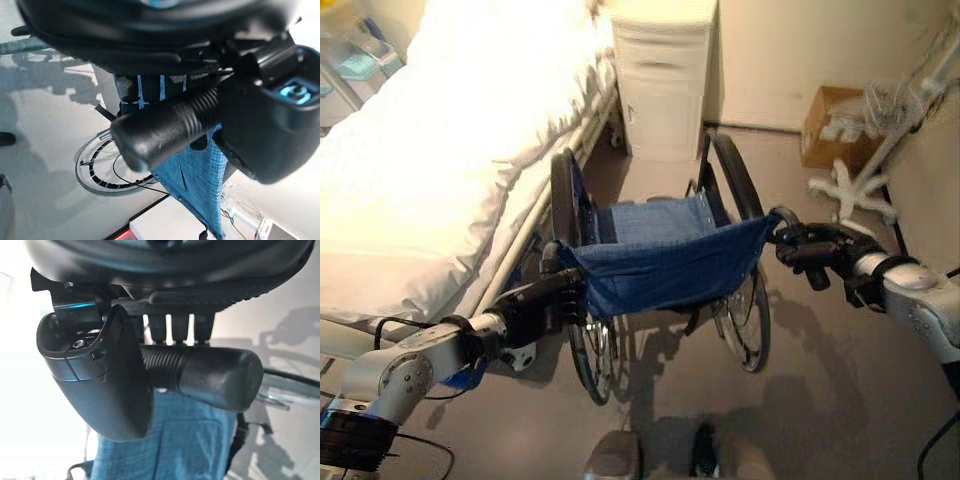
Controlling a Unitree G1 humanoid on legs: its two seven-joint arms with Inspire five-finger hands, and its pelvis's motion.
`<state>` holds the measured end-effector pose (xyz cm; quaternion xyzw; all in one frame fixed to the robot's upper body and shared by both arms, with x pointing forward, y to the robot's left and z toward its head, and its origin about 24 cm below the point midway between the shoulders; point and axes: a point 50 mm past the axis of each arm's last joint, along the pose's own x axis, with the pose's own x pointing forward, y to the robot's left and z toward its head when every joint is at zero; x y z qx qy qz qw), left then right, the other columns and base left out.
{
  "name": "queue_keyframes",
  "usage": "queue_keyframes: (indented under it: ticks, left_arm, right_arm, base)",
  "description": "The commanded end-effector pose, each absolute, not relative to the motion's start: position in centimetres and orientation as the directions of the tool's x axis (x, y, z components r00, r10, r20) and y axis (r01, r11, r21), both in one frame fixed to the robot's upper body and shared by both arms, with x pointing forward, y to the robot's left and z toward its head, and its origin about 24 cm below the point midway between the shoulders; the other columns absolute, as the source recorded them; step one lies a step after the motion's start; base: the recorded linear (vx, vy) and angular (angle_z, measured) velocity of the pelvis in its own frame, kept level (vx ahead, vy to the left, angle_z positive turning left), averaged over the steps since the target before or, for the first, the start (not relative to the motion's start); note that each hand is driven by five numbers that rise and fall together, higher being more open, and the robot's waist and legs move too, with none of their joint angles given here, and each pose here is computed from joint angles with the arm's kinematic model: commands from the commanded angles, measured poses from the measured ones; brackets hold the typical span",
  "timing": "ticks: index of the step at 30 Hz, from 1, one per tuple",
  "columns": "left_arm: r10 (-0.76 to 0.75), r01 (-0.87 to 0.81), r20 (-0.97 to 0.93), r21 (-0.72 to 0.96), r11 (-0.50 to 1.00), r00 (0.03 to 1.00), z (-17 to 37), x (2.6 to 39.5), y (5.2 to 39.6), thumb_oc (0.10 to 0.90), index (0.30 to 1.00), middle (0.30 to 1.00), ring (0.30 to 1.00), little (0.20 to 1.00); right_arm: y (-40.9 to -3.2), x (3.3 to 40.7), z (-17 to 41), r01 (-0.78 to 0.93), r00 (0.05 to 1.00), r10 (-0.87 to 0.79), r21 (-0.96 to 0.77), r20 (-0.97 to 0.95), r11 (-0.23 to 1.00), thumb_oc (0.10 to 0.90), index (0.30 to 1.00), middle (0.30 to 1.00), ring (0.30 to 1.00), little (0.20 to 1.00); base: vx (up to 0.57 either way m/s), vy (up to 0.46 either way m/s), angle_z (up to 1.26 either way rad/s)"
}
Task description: Push the wheelchair next to the bed
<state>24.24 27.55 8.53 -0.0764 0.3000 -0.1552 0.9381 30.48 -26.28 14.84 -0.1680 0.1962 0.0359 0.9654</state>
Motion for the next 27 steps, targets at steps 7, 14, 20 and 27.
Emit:
queue_keyframes:
  ticks: [7,14,20,27]
  left_arm:
    - [-0.360,0.349,-0.031,-0.176,0.920,0.932,18.2,27.1,28.1,0.400,0.300,0.300,0.300,0.300]
    - [-0.323,0.304,-0.065,-0.201,0.931,0.944,16.5,25.1,28.9,0.400,0.300,0.300,0.300,0.300]
    - [-0.351,0.333,-0.086,-0.174,0.927,0.932,17.5,26.1,28.4,0.400,0.300,0.300,0.300,0.300]
    - [-0.364,0.351,-0.086,-0.133,0.927,0.927,17.9,26.7,28.1,0.400,0.300,0.300,0.300,0.300]
  right_arm:
    - [-23.2,30.2,17.6,-0.288,0.941,0.205,-0.319,-0.269,0.903,0.400,0.300,0.300,0.300,0.300]
    - [-24.1,27.9,16.0,-0.315,0.927,0.231,-0.277,-0.296,0.908,0.400,0.300,0.300,0.300,0.300]
    - [-24.5,27.5,15.8,-0.292,0.934,0.222,-0.239,-0.279,0.926,0.400,0.300,0.300,0.300,0.300]
    - [-23.4,27.7,14.5,-0.305,0.931,0.248,-0.197,-0.268,0.932,0.400,0.300,0.300,0.300,0.300]
  base:
    - [0.35,0.269,0.03]
    - [0.39,0.381,-0.59]
    - [0.21,0.322,-0.29]
    - [0.15,0.228,-0.18]
